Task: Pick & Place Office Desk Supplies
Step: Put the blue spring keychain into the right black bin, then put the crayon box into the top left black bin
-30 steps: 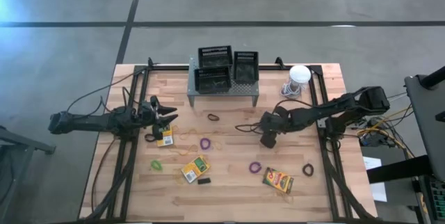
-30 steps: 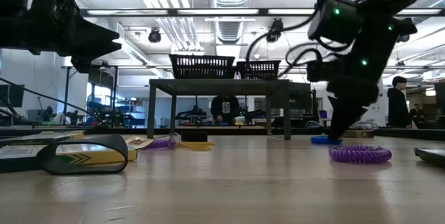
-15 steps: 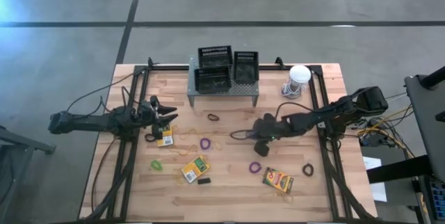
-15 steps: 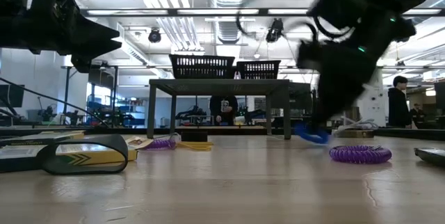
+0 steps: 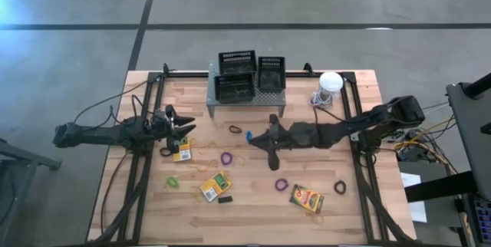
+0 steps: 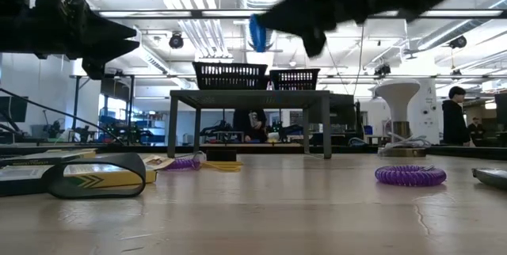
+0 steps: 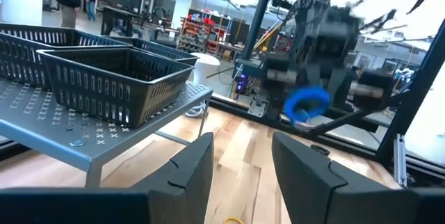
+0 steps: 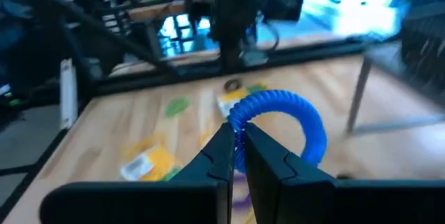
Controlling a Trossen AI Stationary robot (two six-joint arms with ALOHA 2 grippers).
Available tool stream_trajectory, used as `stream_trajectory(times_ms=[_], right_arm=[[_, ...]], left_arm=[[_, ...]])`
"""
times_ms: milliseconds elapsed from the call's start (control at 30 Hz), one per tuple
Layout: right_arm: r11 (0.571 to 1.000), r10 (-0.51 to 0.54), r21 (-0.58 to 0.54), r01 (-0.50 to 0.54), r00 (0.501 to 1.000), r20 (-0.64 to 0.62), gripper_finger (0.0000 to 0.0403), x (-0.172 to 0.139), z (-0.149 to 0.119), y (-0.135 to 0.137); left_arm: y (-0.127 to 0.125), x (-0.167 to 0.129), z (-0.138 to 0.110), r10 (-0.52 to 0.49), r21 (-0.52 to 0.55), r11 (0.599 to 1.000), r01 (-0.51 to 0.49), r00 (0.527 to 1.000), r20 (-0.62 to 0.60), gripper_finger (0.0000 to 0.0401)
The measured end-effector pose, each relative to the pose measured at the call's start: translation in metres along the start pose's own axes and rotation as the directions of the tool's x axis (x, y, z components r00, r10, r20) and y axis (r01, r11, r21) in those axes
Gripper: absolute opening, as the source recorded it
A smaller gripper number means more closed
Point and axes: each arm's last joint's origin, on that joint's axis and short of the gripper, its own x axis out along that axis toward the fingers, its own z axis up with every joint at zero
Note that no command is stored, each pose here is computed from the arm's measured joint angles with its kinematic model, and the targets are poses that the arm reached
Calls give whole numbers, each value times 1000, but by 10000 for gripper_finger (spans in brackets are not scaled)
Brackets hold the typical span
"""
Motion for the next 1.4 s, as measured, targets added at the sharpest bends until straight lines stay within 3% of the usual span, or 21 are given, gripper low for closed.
stream_trajectory(times_ms=[100, 200, 300, 467, 567, 733, 867, 1000, 1167, 1267, 1400], right_arm=[[995, -97, -28, 95, 992, -76, 18, 9, 28, -6], [969, -239, -102, 223, 954, -182, 18, 17, 60, -20], [912, -404, -184, 366, 877, -259, 18, 19, 92, -42], [830, -557, -231, 508, 730, -395, 18, 16, 129, -98], [790, -602, -229, 569, 647, -468, 18, 15, 139, -134], [785, -575, -234, 574, 532, -622, 18, 21, 127, -185], [774, -567, -242, 585, 471, -676, 28, 28, 118, -207], [774, -566, -233, 589, 477, -673, 68, 30, 124, -213], [779, -592, -259, 572, 532, -605, 122, 24, 151, -202], [775, -616, -275, 569, 581, -532, 134, 14, 173, -174], [823, -568, -296, 485, 683, -459, 130, 1, 181, -115]], left_arm=[[0, 0, 0, 0, 1, 1000, 0, 1000, -1, 152], [0, 0, -1, 1, 2, 1000, -1, 1000, -5, 152], [0, 0, -1, 2, 4, 1000, -2, 1000, -10, 152], [0, 0, -1, 3, 5, 1000, -3, 1000, -14, 152], [0, 0, -1, 3, 5, 1000, -3, 1000, -14, 152], [0, 0, -1, 3, 5, 1000, -3, 1000, -14, 152], [0, 0, -1, 4, 5, 1000, -4, 1000, -15, 152], [0, 0, -2, 4, 5, 1000, -4, 1000, -16, 152], [0, 0, -2, 4, 5, 1000, -4, 1000, -16, 152], [0, 0, -2, -4, 6, 1000, 4, 1000, -23, 152], [-1, 0, -4, -44, 10, 999, 44, 998, -49, 152]])
